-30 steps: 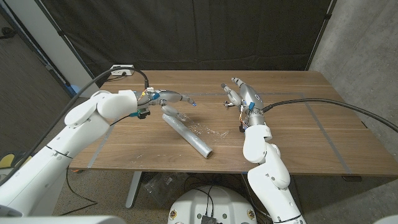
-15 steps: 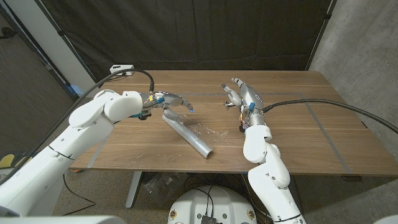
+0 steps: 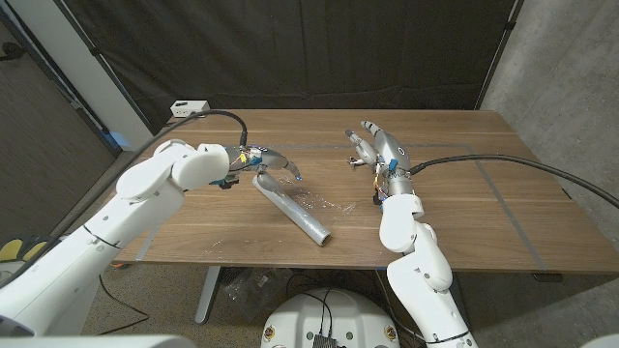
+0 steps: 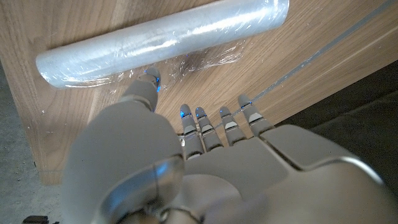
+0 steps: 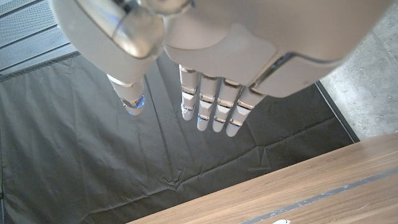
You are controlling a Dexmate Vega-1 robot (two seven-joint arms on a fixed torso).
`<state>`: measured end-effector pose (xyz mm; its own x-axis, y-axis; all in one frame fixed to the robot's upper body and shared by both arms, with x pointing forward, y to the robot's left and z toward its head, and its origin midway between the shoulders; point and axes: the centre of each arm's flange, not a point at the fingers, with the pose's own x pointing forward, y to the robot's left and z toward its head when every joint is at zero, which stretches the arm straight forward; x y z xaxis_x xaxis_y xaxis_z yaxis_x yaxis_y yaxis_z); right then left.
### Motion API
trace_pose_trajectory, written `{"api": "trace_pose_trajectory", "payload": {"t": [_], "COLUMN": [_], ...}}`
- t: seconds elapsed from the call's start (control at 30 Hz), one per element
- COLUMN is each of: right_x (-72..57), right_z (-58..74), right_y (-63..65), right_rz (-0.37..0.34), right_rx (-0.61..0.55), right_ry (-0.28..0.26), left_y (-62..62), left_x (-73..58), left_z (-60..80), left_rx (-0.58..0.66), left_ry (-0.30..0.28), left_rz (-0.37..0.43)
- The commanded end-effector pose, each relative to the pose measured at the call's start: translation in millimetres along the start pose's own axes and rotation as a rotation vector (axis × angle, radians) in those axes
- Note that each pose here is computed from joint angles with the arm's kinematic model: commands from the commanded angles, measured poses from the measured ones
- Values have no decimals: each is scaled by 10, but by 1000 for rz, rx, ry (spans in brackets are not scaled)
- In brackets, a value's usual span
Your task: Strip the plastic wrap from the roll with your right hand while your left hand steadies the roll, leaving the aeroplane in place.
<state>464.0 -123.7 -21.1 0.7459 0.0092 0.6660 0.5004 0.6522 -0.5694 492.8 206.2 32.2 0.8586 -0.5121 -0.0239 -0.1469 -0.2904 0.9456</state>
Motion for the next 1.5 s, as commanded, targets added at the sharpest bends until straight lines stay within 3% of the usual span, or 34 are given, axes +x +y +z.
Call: {"api": "trace_pose_trajectory", "payload": {"t": [0.03, 0.43, 0.63, 0.87, 1.37, 1.5], "right_x": [23, 44, 55, 73, 98, 93], "right_z": [-29, -43, -38, -33, -17, -6], "right_y": [1, 3, 9, 17, 34, 38], "right_rz": [13, 18, 17, 22, 26, 22], "right_rx": [4, 10, 7, 8, 18, 21], "right_ry": [0, -1, 1, 5, 2, 2], "left_y": [-148, -259, -330, -381, -427, -391], "left_x": [129, 215, 300, 351, 303, 254], "left_z": [83, 145, 167, 194, 233, 224], "left_rx": [19, 54, 29, 38, 59, 56], "left_ry": [20, 45, -16, -23, -18, -18], "left_rz": [-25, -12, -31, -31, -65, -67]}}
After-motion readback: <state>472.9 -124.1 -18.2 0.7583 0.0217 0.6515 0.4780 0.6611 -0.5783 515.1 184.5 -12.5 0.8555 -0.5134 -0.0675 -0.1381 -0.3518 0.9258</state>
